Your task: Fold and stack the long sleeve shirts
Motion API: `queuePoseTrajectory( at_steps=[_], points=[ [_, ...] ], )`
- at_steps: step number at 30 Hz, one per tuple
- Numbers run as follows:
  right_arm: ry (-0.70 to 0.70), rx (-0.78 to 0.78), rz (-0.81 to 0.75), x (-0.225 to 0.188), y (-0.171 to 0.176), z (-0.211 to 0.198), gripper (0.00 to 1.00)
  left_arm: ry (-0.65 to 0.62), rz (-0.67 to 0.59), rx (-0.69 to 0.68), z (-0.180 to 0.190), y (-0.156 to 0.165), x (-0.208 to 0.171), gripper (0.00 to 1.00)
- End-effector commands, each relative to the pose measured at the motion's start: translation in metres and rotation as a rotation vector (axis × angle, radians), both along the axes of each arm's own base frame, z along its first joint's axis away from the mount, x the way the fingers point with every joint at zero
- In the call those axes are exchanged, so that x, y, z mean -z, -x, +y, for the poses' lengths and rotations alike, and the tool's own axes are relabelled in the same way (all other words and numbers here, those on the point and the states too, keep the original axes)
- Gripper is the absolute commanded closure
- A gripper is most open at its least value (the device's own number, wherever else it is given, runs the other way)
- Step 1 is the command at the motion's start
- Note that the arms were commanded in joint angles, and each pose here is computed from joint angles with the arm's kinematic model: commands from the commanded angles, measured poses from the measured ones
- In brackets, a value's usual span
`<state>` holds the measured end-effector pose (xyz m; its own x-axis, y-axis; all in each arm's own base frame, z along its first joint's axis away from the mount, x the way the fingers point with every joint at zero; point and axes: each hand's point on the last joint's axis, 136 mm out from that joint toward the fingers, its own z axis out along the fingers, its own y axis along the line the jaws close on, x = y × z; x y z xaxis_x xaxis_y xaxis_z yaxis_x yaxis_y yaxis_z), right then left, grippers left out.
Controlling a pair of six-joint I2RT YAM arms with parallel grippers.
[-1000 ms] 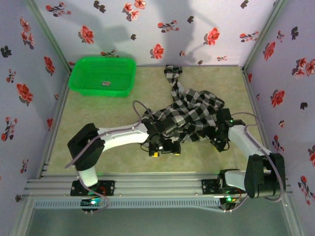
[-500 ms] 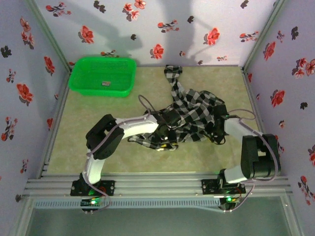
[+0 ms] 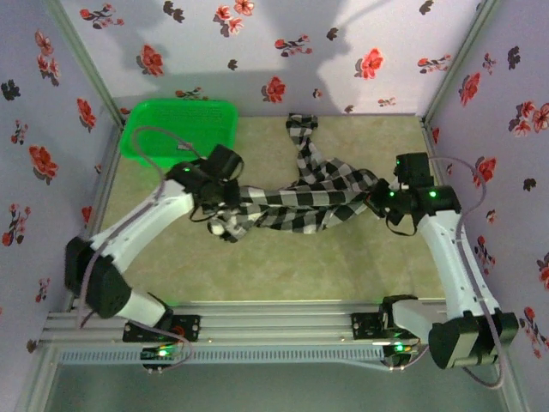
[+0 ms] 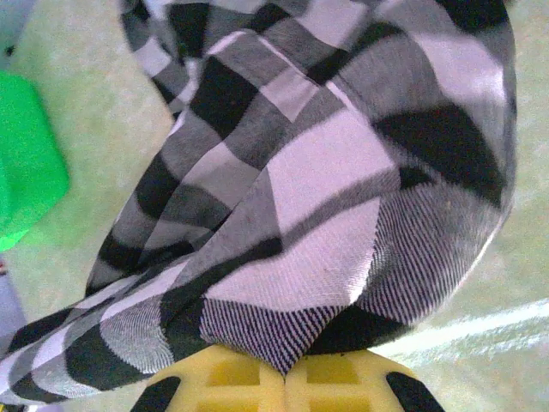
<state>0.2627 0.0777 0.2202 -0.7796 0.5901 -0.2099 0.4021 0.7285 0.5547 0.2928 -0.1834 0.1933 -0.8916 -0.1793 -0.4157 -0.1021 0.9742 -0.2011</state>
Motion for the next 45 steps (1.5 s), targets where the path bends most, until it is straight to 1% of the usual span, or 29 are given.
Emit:
queuePoseTrajectory(
  at_steps=[1,3,6,8,11,12,13,15,16,17,20,21,22,24,26,27,28,31,34,37,40,42,45],
  points=[
    [-0.021,-0.060,0.093,-0.014,0.031,0.006,0.98,-0.141,-0.029,0.001,0.038,-0.003,-0.002,1.00],
    [-0.020,-0.068,0.086,-0.028,0.030,0.006,0.98,-0.156,-0.056,0.002,0.045,-0.008,-0.008,1.00],
    [0.008,-0.076,0.056,-0.038,0.014,0.003,0.98,-0.153,-0.089,-0.001,0.048,-0.016,-0.010,1.00],
    [0.036,-0.085,0.083,-0.028,0.002,0.000,0.96,-0.166,-0.090,0.006,0.048,-0.020,-0.007,1.00],
    [0.077,-0.097,0.128,0.003,-0.028,-0.003,0.92,-0.159,-0.122,0.015,0.043,-0.031,-0.006,1.00],
    [0.100,-0.104,0.147,0.015,-0.038,-0.005,0.88,-0.157,-0.129,0.016,0.042,-0.035,-0.006,1.00],
    [0.128,-0.110,0.157,0.027,-0.050,-0.009,0.80,-0.153,-0.137,0.023,0.039,-0.038,-0.008,1.00],
    [0.190,-0.104,0.171,0.048,-0.070,-0.018,0.67,-0.135,-0.140,0.043,0.032,-0.043,-0.009,1.00],
    [0.200,-0.099,0.135,0.052,-0.084,-0.019,0.61,-0.114,-0.140,0.058,0.026,-0.045,-0.009,1.00],
    [0.191,-0.086,0.111,0.052,-0.093,-0.019,0.51,-0.093,-0.139,0.074,0.020,-0.046,-0.009,1.00],
    [0.150,-0.078,0.026,0.024,-0.096,-0.009,0.33,-0.056,-0.132,0.116,0.007,-0.041,-0.009,1.00],
    [0.124,-0.102,-0.014,0.009,-0.089,0.000,0.29,-0.035,-0.124,0.121,0.004,-0.038,-0.008,1.00],
    [0.095,-0.142,-0.021,-0.001,-0.075,0.012,0.25,-0.011,-0.118,0.124,0.002,-0.035,-0.006,1.00],
    [0.033,-0.233,0.013,-0.011,-0.039,0.042,0.23,0.024,-0.106,0.125,-0.002,-0.031,-0.002,1.00],
    [-0.036,-0.341,0.075,-0.005,-0.001,0.087,0.22,0.037,-0.096,0.128,-0.003,-0.028,0.001,1.00],
    [-0.080,-0.396,0.126,0.008,0.022,0.118,0.22,0.040,-0.092,0.130,-0.003,-0.026,0.002,1.00],
    [-0.105,-0.424,0.151,0.020,0.032,0.140,0.22,0.039,-0.087,0.134,-0.003,-0.026,0.004,1.00],
    [-0.112,-0.472,0.230,0.065,0.049,0.196,0.24,0.039,-0.070,0.152,-0.005,-0.024,0.007,1.00],
    [-0.056,-0.471,0.297,0.107,0.038,0.225,0.26,0.023,-0.048,0.162,-0.002,-0.019,0.011,1.00],
    [-0.077,-0.386,0.287,0.133,0.011,0.247,0.26,0.039,-0.028,0.172,0.001,-0.011,0.015,1.00],
    [-0.108,-0.313,0.302,0.154,-0.006,0.268,0.26,0.042,-0.003,0.180,0.005,0.000,0.022,1.00],
    [-0.092,-0.271,0.312,0.167,-0.011,0.276,0.26,0.057,0.014,0.192,0.006,0.008,0.027,1.00],
    [-0.032,-0.181,0.331,0.188,-0.018,0.270,0.26,0.074,0.031,0.206,0.008,0.019,0.032,1.00]
  ],
)
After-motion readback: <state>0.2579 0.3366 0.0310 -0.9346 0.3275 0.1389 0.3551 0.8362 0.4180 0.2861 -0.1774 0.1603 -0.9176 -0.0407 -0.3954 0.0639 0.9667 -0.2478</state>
